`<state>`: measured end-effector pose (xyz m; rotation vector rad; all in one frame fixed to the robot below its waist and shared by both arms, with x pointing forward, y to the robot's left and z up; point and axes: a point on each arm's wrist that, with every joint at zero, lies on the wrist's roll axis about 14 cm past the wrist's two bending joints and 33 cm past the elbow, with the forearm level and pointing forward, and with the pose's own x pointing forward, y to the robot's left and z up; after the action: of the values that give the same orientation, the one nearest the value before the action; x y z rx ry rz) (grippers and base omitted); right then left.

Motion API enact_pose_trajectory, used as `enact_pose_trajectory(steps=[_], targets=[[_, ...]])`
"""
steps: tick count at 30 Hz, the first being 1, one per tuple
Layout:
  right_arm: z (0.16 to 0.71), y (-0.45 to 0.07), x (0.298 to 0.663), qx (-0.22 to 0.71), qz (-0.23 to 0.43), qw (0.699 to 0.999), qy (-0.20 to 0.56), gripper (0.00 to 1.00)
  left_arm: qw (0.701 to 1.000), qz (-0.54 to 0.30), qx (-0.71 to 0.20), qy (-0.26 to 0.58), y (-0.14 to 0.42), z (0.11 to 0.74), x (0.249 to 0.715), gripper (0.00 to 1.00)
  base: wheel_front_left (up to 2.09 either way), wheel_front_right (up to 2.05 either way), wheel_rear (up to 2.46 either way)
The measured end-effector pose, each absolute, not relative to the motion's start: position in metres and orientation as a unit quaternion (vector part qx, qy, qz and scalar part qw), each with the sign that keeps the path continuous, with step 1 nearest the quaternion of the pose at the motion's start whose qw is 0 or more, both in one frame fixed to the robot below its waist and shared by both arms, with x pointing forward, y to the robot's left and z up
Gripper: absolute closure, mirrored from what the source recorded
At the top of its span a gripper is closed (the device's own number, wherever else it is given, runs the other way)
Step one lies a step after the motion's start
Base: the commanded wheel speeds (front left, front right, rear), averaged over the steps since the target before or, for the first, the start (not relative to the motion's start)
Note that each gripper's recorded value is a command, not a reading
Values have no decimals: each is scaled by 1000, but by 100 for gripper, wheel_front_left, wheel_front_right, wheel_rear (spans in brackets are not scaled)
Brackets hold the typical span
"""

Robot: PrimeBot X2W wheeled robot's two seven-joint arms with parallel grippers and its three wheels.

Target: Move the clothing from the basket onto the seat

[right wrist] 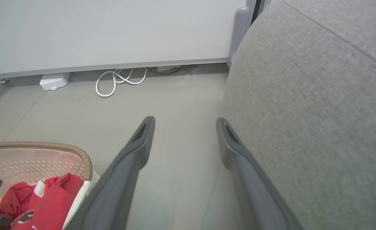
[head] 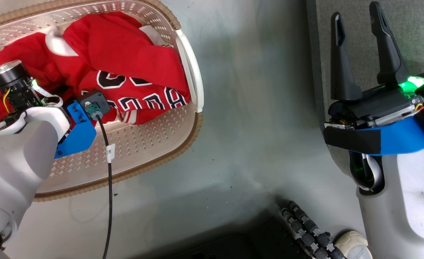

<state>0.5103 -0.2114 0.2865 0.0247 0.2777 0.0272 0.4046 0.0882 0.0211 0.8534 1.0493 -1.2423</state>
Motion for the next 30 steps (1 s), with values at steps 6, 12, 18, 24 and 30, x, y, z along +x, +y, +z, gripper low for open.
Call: enact_pose_trajectory(steps=[6, 12, 18, 24, 30], targets=[[293, -209, 513, 12, 17, 991, 130, 0, 610, -528, 373, 459, 91, 28, 408, 100, 0, 0, 0], [304, -208, 517, 12, 17, 993, 117, 0, 624, -520, 359, 459, 86, 43, 409, 100, 0, 0, 0], [324, -204, 523, 13, 21, 995, 96, 0, 651, -514, 333, 448, 74, 66, 411, 100, 0, 0, 0], [345, -196, 529, 11, 31, 997, 73, 0, 686, -507, 304, 424, 61, 99, 418, 100, 0, 0, 0], [368, -185, 531, 11, 41, 998, 51, 0, 726, -488, 278, 398, 56, 136, 428, 100, 0, 0, 0]])
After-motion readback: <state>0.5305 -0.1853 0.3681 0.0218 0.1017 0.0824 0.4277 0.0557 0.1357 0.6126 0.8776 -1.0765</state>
